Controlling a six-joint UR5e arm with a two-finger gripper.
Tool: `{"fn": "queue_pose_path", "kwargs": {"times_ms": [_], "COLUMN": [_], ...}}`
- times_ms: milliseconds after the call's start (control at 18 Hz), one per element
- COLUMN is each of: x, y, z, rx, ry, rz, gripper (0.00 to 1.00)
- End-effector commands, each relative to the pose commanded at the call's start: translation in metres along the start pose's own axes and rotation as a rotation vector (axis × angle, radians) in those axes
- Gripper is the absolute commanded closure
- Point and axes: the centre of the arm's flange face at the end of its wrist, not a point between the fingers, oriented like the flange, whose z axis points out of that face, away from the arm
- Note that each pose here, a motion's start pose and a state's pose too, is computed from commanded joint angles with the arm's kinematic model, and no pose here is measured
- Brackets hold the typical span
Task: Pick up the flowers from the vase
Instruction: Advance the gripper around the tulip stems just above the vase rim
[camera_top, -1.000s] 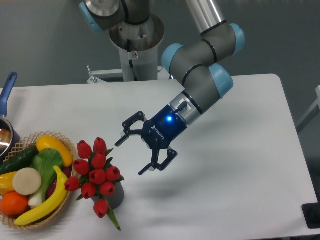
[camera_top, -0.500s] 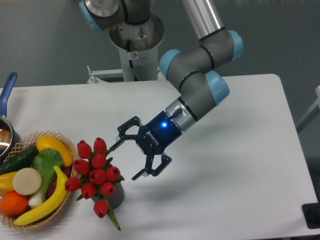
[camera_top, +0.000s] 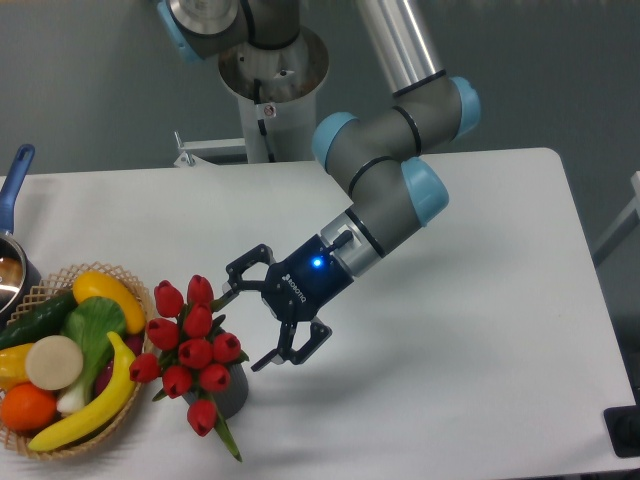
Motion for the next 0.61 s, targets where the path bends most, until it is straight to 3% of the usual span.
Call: {"fn": "queue_pose_path", "kwargs": {"times_ms": [611], "x": [0.003], "y": [0.001], "z": [0.028], "rx": [-0.038], "ry": [0.03], "rz": [0.024], "gripper": [0.0]}}
